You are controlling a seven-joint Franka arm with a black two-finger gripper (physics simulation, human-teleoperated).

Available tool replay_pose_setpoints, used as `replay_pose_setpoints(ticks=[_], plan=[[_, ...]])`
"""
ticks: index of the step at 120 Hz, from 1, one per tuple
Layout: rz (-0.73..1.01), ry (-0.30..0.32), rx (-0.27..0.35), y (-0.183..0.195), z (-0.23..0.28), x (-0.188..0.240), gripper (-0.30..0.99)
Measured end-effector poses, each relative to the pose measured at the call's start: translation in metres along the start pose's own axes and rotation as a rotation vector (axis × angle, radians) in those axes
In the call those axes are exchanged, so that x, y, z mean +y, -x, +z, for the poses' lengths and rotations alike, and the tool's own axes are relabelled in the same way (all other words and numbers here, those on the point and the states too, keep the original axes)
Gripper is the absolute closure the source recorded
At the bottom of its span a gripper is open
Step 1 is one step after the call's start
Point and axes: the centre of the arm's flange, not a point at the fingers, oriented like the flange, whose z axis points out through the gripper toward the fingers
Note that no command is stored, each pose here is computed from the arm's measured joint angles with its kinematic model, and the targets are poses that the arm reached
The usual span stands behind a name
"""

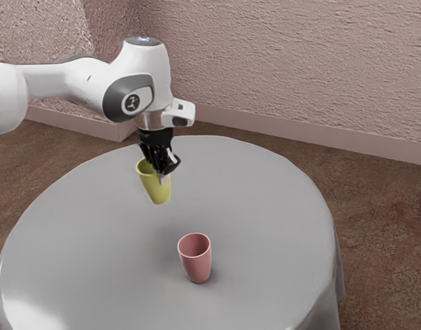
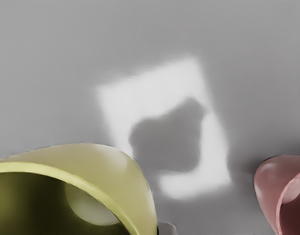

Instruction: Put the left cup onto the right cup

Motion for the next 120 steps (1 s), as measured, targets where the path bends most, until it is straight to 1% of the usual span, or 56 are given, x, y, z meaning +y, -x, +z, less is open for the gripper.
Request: replay_pose_setpoints(ticks=[26,65,120], plan=[[0.027,-0.020,0.003,0.010,-0.007,0.029,0.79],[0.082,-0.036,0.014,0.010,-0.014,0.082,0.79],[0.100,-0.053,-0.009,0.027,-0.005,0.134,0.79]])
